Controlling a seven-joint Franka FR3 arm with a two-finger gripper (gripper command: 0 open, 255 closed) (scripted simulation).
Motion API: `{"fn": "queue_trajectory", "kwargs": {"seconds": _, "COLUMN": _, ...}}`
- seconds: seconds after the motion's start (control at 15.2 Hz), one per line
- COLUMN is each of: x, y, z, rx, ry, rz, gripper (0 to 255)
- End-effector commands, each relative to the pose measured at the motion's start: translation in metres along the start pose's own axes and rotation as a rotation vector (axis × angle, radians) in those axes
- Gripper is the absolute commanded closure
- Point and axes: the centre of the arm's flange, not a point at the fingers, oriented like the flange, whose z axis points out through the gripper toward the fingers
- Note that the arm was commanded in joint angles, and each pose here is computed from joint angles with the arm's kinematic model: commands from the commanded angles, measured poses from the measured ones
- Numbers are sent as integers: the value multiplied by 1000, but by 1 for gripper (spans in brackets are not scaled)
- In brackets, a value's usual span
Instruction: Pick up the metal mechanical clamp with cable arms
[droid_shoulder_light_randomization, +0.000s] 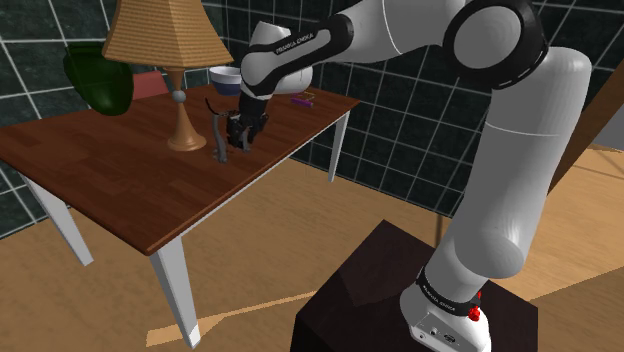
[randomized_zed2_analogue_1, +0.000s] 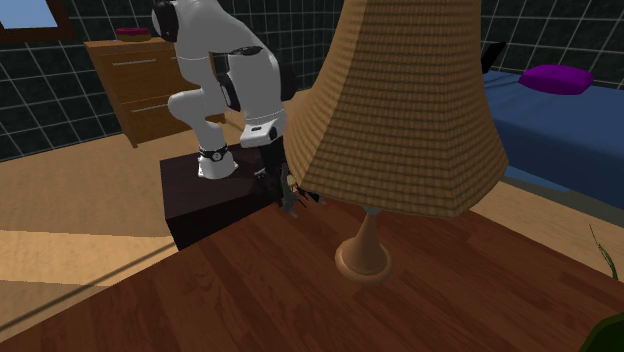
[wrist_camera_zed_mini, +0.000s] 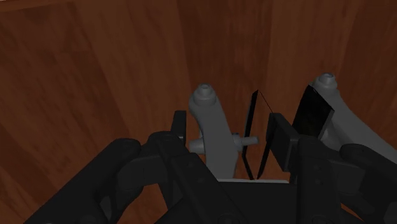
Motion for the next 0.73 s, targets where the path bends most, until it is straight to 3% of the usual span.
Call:
{"fn": "queue_trajectory", "kwargs": {"seconds": 0.0, "x": 4, "y": -2, "z": -11, "rx": 0, "ry": 0, "rz": 0, "gripper": 255}}
{"fn": "queue_trajectory", "kwargs": {"seconds": 0.66, "x": 14, "y": -7, "z": -52, "rx": 0, "ry": 0, "rz": 0, "gripper": 255}}
